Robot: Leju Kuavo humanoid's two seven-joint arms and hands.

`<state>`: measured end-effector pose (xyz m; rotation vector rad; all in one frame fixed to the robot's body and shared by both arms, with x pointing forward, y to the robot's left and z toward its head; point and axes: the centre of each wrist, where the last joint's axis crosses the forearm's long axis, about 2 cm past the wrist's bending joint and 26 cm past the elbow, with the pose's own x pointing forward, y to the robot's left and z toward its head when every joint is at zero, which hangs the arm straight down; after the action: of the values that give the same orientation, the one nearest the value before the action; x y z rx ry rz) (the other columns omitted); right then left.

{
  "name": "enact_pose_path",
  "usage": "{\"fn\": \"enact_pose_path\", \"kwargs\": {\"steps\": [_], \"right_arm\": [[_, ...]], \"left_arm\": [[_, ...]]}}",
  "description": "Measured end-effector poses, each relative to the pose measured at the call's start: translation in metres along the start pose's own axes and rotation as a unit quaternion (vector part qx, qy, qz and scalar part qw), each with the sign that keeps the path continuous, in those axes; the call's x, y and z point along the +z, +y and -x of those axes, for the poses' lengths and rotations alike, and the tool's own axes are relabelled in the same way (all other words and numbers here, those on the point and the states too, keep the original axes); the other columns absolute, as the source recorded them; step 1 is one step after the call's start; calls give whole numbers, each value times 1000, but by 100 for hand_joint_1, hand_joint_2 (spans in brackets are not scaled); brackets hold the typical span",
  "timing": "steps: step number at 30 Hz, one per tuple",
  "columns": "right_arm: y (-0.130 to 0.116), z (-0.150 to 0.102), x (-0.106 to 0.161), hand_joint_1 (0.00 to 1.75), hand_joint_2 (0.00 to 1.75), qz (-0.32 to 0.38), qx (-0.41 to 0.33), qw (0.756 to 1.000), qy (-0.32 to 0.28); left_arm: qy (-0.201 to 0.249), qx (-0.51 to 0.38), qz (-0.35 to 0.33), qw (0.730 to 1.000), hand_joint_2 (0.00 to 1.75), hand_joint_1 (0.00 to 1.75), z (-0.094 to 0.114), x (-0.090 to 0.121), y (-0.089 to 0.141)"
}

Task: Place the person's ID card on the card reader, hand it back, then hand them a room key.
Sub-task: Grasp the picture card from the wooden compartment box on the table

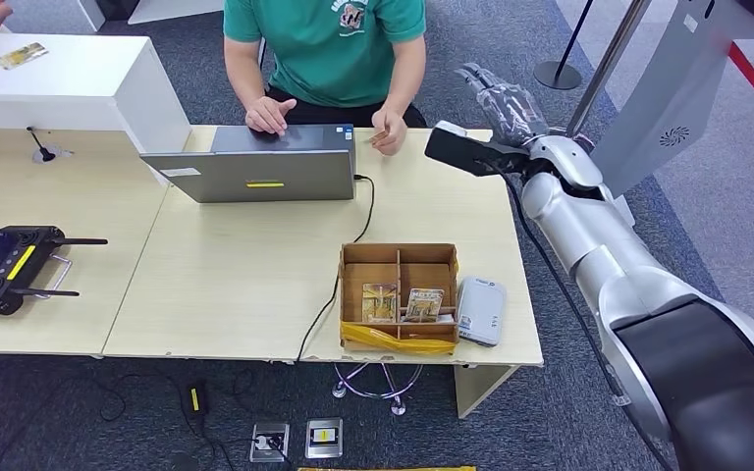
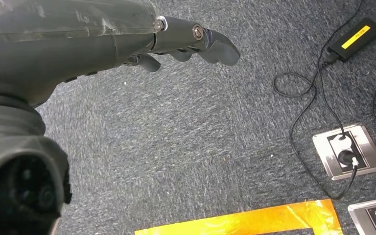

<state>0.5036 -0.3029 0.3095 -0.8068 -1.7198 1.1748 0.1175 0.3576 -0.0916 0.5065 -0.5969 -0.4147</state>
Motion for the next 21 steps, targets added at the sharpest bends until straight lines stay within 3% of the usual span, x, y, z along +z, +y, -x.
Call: {"fn": "enact_pose_path", "kwargs": {"steps": [6,12,21], "right_arm": [[2,6,6,0,175,17,-132,991,-9],[23,10,24,0,175,12,-251,968,-5],[59,7,56,0,175,-11,-271,962,8]], "left_arm": [[2,5,1,1000,0,0,-1,1,-4],[4,12,-2,1000,0,0,-1,3,-7],[12,28,-8,999,0,0,-2,4,-10]]}}
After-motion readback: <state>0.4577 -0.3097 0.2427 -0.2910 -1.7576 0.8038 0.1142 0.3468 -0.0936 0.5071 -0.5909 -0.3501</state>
